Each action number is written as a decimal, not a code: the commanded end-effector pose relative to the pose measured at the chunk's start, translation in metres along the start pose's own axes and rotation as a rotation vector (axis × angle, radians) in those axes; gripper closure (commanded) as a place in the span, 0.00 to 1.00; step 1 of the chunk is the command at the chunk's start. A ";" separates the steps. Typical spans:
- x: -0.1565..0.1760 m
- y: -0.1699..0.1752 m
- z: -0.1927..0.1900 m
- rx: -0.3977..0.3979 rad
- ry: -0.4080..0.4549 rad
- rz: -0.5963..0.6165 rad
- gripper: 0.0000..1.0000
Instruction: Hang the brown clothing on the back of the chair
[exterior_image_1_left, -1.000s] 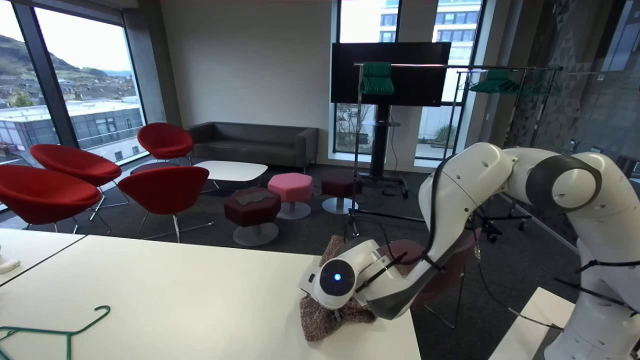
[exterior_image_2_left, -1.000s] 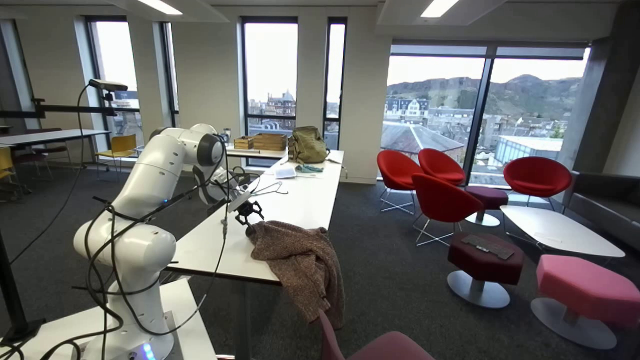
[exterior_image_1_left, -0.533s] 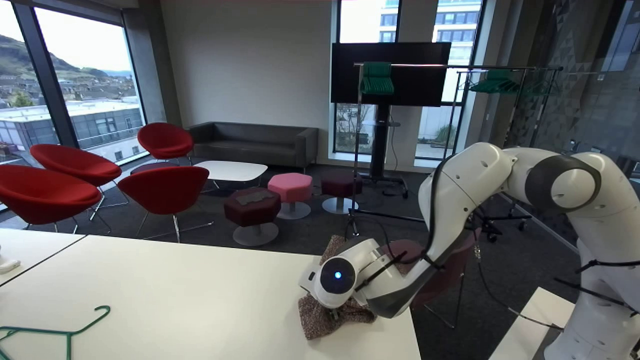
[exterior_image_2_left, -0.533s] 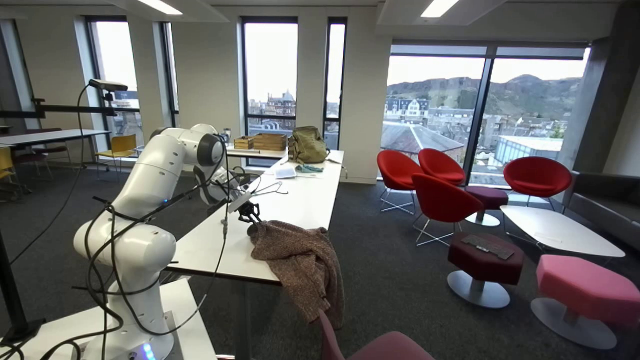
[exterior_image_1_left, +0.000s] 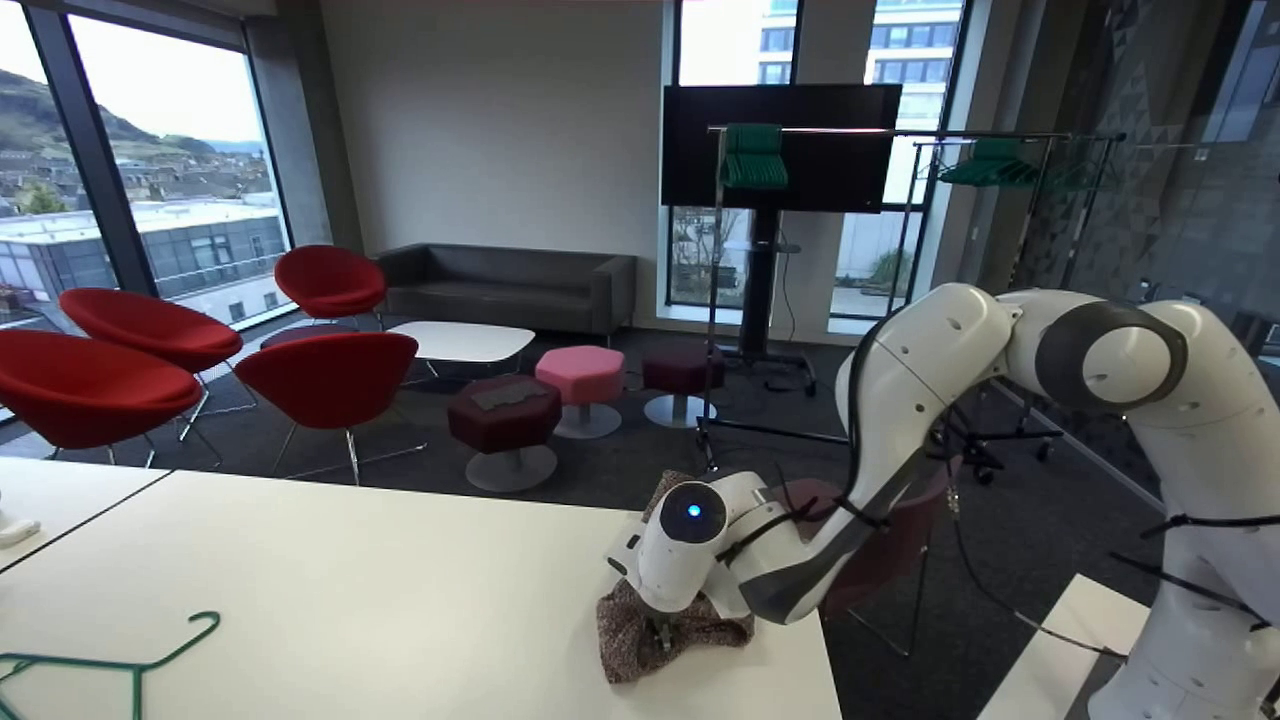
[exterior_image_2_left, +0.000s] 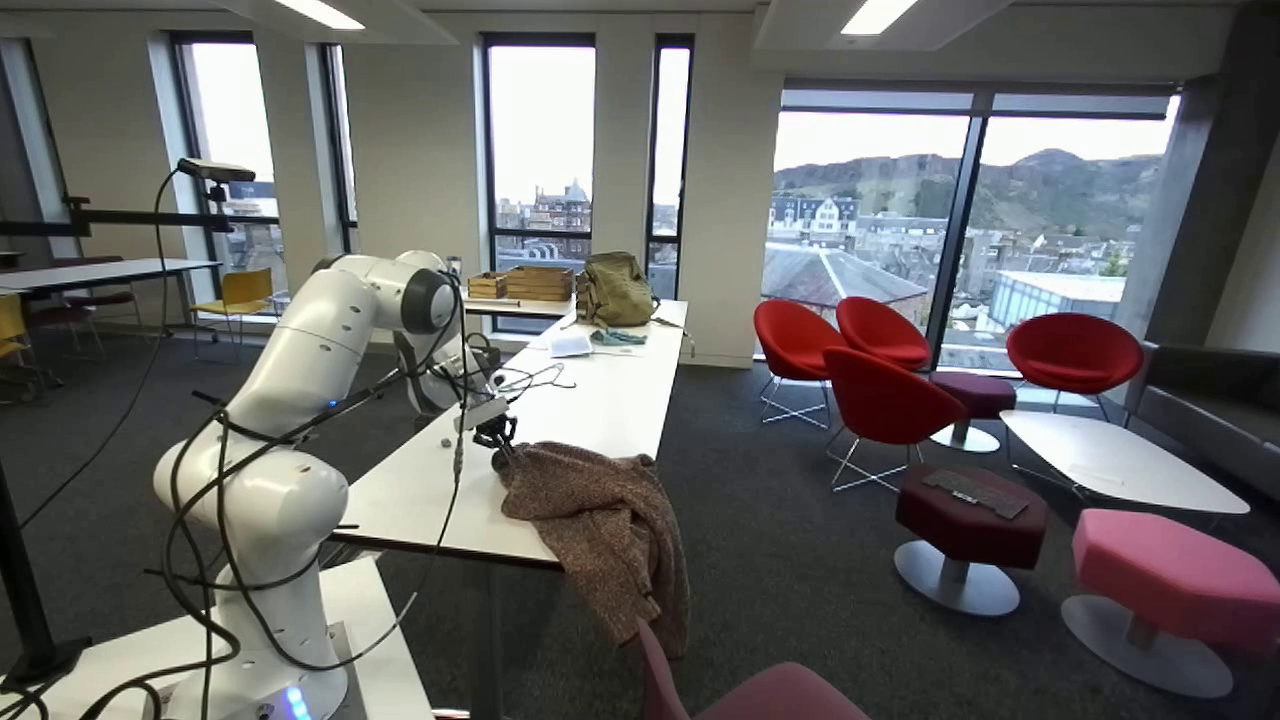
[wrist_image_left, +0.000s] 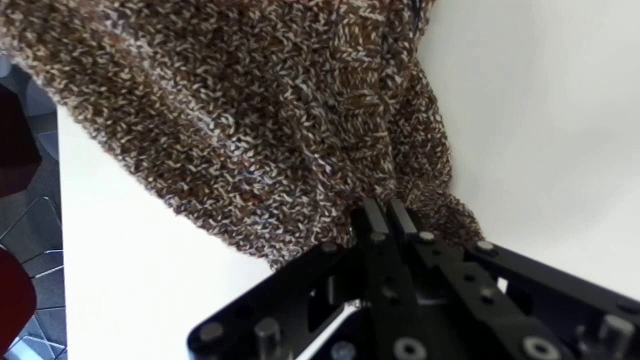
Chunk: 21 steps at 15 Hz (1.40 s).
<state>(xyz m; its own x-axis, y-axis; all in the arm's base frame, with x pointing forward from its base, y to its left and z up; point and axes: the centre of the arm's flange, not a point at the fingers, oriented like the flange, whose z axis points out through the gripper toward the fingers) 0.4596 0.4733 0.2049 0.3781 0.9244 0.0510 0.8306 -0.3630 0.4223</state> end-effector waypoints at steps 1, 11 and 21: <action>-0.032 0.007 -0.021 0.057 0.013 0.048 0.99; -0.065 0.019 -0.123 -0.027 -0.151 0.114 0.99; -0.120 0.034 -0.275 -0.009 -0.021 0.141 0.99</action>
<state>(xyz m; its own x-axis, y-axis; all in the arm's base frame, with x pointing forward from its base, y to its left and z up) 0.3624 0.4180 0.4121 0.5190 0.8529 0.0568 0.7519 -0.4871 0.4442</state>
